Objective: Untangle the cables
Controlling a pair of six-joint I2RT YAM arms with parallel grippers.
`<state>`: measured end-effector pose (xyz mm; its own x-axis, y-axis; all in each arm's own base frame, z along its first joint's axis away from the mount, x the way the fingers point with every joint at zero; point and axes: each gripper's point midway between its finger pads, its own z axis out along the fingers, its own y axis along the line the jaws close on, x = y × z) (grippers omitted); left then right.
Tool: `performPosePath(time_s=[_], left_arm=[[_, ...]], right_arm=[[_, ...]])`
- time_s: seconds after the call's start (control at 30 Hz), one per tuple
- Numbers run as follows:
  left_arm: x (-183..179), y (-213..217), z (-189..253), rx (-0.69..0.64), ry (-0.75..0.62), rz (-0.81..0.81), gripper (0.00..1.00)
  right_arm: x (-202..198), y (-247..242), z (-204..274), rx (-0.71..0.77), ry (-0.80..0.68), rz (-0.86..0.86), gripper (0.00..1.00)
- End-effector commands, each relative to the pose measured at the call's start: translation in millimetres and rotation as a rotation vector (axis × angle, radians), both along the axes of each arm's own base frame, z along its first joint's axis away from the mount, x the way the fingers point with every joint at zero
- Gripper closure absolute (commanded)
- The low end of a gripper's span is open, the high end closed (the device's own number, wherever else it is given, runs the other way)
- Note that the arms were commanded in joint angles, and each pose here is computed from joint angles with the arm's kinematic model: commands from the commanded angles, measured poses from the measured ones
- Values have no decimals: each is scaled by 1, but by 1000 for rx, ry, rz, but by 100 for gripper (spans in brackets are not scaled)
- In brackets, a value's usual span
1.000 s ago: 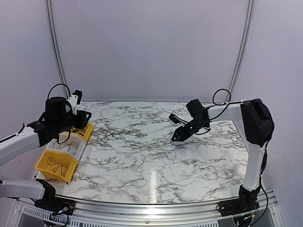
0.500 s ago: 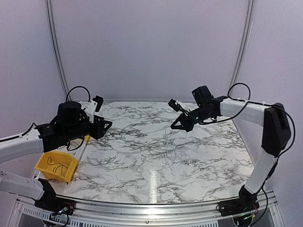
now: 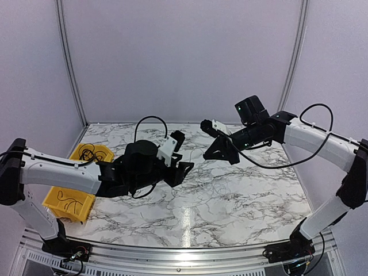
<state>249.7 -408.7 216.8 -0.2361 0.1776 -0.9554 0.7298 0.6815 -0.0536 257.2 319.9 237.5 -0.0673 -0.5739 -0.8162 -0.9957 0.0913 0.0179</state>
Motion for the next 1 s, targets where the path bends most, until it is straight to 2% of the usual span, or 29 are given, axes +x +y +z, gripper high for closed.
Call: performPosePath(time_s=[0.0, 0.13, 0.27, 0.4, 0.43, 0.47, 0.57, 0.63, 0.73, 0.8, 0.9, 0.97], left_arm=[[18, -20, 33, -131, -40, 73, 47], [28, -23, 25, -129, -55, 122, 53], [26, -32, 23, -137, -74, 78, 64], [24, -39, 23, -145, -83, 48, 90], [25, -37, 24, -146, -85, 59, 96], [26, -34, 25, -148, -88, 74, 100], [30, -16, 35, -141, -122, 133, 100], [31, 2, 45, -127, -143, 178, 100], [37, 36, 61, -80, -145, 263, 100], [42, 62, 71, -50, -129, 328, 100], [53, 100, 66, 43, -30, 415, 100], [61, 133, 57, 117, 56, 507, 98]], right_arm=[[-27, 0, 15, 23, -14, 72, 100], [-38, -3, 25, 41, -24, 102, 100], [-42, -5, 26, 39, -23, 117, 100], [-41, -5, 21, 31, -28, 116, 100], [-41, -5, 18, 28, -26, 114, 99], [-40, -6, 14, 20, -31, 111, 93], [-31, -15, -3, -10, -52, 79, 70], [-22, -23, -13, 8, -48, 41, 63], [1, -38, -27, 59, -37, -68, 58], [9, -46, -46, 25, -56, -106, 57], [23, -62, -73, -62, -97, -197, 56], [20, -65, -82, -80, -96, -186, 56]])
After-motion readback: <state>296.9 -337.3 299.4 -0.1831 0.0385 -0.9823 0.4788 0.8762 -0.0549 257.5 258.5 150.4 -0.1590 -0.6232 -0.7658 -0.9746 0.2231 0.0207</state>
